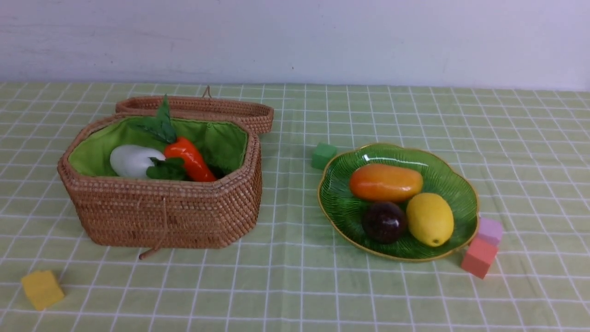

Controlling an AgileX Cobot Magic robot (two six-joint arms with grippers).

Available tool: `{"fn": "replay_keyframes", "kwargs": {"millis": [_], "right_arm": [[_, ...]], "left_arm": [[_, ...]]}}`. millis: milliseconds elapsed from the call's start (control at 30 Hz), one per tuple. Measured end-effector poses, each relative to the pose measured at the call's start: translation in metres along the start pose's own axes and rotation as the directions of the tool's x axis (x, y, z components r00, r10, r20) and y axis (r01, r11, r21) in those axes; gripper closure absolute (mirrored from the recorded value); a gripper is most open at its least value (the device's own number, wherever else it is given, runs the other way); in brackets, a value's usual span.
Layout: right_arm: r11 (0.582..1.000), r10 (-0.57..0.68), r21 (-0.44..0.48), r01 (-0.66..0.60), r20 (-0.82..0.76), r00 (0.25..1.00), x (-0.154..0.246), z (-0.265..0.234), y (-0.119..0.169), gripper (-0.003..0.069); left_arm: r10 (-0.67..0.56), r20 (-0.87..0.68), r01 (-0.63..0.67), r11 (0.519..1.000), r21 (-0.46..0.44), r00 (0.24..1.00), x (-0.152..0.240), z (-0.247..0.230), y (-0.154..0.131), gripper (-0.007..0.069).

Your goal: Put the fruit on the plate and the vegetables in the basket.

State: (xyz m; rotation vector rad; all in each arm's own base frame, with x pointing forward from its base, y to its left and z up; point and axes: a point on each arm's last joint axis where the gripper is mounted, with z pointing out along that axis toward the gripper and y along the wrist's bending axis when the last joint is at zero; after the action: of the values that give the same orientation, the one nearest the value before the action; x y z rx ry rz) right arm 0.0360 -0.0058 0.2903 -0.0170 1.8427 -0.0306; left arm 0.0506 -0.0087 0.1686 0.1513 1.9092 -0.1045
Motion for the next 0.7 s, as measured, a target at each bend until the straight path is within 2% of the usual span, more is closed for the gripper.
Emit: {"fn": "replay_keyframes", "kwargs": {"millis": [200, 333, 700], "right_arm": [[0.999, 0.045, -0.010, -0.044, 0.051, 0.998, 0.063, 0.034, 0.006, 0.0666], [0.999, 0.046, 0.000, -0.046, -0.010, 0.999, 0.105, 0.046, 0.007, 0.0666], [0.999, 0.040, 0.000, -0.040, -0.031, 0.999, 0.108, 0.047, 0.007, 0.0657]], "left_arm": [[-0.001, 0.000, 0.001, 1.000, 0.000, 1.000, 0.000, 0.000, 0.000, 0.0387], [-0.001, 0.000, 0.001, 1.000, 0.000, 1.000, 0.000, 0.000, 0.000, 0.0387], [-0.002, 0.000, 0.002, 1.000, 0.001, 1.000, 0.000, 0.000, 0.000, 0.0387]]}}
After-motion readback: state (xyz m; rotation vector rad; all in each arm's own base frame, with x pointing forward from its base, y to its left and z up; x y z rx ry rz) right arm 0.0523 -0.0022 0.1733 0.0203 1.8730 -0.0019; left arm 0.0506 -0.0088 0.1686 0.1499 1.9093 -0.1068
